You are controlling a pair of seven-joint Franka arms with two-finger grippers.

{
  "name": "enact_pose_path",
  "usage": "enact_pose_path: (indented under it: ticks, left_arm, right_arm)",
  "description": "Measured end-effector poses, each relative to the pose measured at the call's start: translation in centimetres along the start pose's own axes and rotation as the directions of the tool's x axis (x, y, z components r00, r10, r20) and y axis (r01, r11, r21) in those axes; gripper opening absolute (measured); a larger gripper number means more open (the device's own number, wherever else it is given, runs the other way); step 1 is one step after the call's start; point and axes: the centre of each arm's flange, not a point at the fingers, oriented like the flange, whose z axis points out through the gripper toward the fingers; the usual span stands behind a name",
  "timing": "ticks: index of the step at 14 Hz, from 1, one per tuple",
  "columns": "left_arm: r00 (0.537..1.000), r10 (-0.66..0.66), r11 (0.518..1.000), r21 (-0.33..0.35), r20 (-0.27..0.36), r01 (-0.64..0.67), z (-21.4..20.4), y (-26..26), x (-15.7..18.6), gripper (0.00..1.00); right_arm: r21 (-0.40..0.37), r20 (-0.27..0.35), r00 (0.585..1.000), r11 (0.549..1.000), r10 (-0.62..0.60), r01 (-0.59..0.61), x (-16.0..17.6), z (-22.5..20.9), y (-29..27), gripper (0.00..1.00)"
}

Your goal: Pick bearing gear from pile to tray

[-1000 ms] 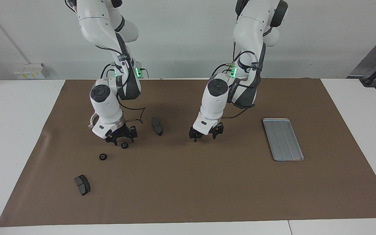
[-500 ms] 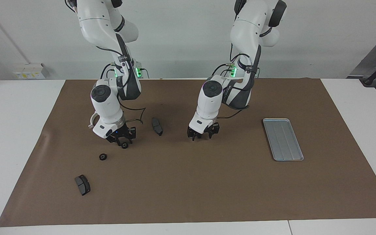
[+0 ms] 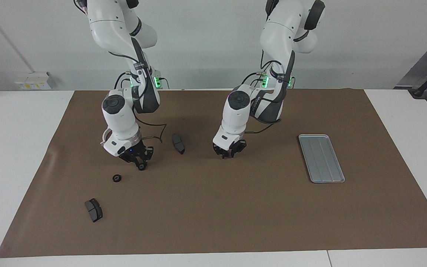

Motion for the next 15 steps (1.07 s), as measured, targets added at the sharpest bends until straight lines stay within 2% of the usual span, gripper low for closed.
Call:
enact_pose_path:
  ticks: [4,7,8,15]
  left_arm:
    - [1.0,0.005,1.0,0.007,0.008,-0.005,0.4,0.0,-0.5,0.36]
    - [1.0,0.005,1.0,0.01,0.012,-0.006,0.6,-0.2,-0.7,0.32]
    - [1.0,0.006,1.0,0.01,0.012,-0.006,0.5,-0.2,-0.7,0.26]
    - [1.0,0.003,1.0,0.01,0.009,-0.003,0.3,-0.4,-0.5,0.25]
  right_arm:
    - [-0.001,0.027,0.997,0.997,0.078,-0.078,2.3,-6.0,-1.3,0.32]
    - [0.005,0.025,0.992,0.992,0.125,-0.125,3.3,-9.6,-3.1,0.32]
    - [0.008,0.023,0.99,0.991,0.136,-0.136,3.4,-9.8,-3.7,0.32]
    - [0.034,0.036,0.97,0.97,0.24,-0.242,2.5,-9.8,-10.0,0.32]
